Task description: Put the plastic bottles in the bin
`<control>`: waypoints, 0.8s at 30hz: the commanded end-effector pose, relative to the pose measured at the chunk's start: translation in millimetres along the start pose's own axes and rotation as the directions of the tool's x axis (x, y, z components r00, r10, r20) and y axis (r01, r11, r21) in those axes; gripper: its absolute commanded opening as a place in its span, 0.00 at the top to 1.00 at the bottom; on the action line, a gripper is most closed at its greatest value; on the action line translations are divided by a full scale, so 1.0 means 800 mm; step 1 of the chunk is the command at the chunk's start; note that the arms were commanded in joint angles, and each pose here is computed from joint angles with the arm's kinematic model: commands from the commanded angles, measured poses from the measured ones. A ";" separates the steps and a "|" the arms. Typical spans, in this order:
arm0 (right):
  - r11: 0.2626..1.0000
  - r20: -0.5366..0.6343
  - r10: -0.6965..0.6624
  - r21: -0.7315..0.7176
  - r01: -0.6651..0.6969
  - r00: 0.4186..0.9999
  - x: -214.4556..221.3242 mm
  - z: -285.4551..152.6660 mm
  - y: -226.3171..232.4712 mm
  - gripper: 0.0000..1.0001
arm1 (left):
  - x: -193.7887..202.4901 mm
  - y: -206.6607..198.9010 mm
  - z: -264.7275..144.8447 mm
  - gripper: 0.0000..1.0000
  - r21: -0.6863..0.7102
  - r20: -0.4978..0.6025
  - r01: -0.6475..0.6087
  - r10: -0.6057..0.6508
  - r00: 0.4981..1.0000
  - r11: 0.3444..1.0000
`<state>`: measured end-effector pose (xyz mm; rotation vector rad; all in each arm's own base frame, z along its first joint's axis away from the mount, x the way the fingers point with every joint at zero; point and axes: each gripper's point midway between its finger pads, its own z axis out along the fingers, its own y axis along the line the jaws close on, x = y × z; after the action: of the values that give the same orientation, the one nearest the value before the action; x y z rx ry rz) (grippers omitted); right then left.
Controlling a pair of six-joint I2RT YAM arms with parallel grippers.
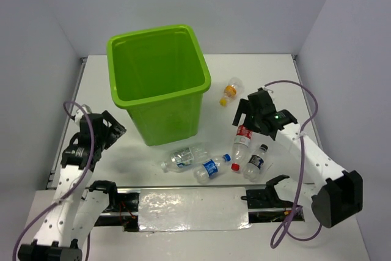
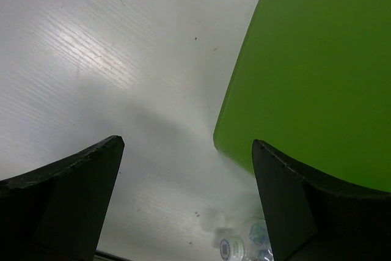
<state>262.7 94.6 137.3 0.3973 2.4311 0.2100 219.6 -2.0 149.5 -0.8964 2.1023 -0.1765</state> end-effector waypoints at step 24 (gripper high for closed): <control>0.982 0.031 0.081 0.170 -0.085 0.996 -0.012 0.063 -0.016 0.51 | -0.062 -0.030 -0.002 0.01 0.050 0.172 0.111 -0.118 0.978 0.993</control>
<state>277.3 87.9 53.7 0.5408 2.5745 0.0128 241.9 9.6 164.1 -0.9676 1.9693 -0.1592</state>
